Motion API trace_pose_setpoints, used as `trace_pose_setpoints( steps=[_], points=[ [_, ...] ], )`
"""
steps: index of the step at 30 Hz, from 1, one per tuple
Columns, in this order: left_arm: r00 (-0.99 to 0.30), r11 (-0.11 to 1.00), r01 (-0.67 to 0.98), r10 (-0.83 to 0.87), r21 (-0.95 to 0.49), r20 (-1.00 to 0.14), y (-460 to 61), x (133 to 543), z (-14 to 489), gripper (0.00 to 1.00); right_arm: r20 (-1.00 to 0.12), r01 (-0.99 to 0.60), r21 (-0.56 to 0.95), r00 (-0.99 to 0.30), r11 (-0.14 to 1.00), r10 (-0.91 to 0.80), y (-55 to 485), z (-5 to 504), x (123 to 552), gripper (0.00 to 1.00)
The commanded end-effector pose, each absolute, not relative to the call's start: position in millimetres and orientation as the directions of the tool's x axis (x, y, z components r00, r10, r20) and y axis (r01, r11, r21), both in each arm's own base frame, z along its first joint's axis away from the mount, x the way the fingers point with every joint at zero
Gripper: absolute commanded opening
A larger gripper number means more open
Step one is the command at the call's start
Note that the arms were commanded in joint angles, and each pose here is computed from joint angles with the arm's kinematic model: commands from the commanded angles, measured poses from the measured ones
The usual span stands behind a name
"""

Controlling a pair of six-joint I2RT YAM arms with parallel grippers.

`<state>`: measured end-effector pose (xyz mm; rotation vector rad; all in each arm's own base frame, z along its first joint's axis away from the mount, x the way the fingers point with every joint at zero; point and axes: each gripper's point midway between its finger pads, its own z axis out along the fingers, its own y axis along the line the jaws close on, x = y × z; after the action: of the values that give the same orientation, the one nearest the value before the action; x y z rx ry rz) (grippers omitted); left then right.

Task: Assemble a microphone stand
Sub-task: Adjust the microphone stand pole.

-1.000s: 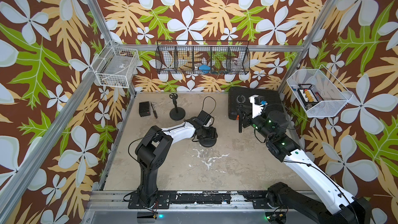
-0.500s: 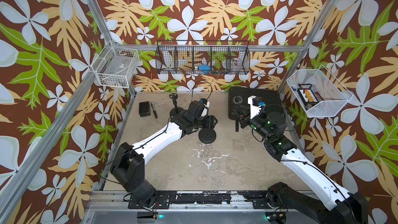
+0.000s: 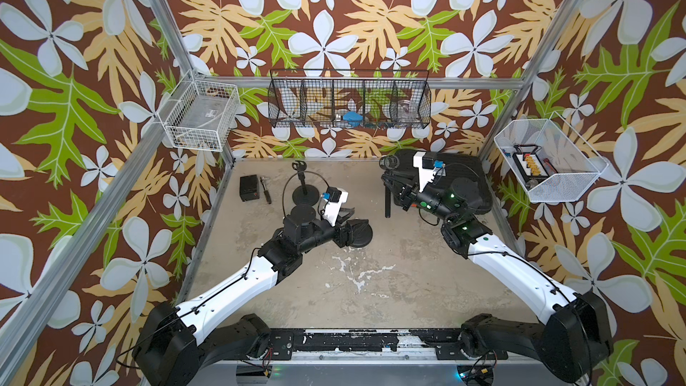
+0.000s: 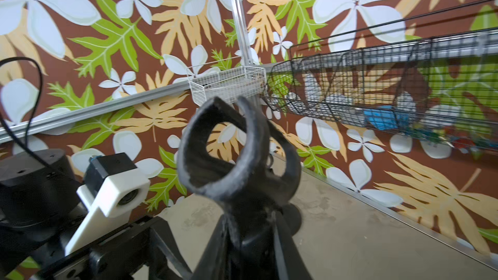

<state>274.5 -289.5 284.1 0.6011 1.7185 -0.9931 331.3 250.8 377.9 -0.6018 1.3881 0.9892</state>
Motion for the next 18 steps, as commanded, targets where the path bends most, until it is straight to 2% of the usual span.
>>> trace_pose_setpoints(
  steps=[1,5,12,18],
  points=[
    [-0.257,0.478,0.839,-0.072,-0.26,-0.964,-300,274,306,0.66,-0.972,-0.908,0.145,-0.058,0.392,0.226,260,396,312,0.06],
    [-0.23,0.454,0.857,-0.085,-0.243,-0.969,-306,276,309,0.64,-0.974,-0.917,0.133,-0.051,0.376,0.22,262,397,307,0.06],
    [-0.244,0.337,0.904,-0.094,-0.261,-0.965,-325,270,317,0.57,-0.972,-0.929,0.126,-0.045,0.348,0.232,263,398,303,0.06],
    [-0.265,0.299,0.914,-0.071,-0.274,-0.962,-336,273,310,0.58,-0.97,-0.938,0.123,-0.044,0.324,0.24,266,400,301,0.06]
  ],
)
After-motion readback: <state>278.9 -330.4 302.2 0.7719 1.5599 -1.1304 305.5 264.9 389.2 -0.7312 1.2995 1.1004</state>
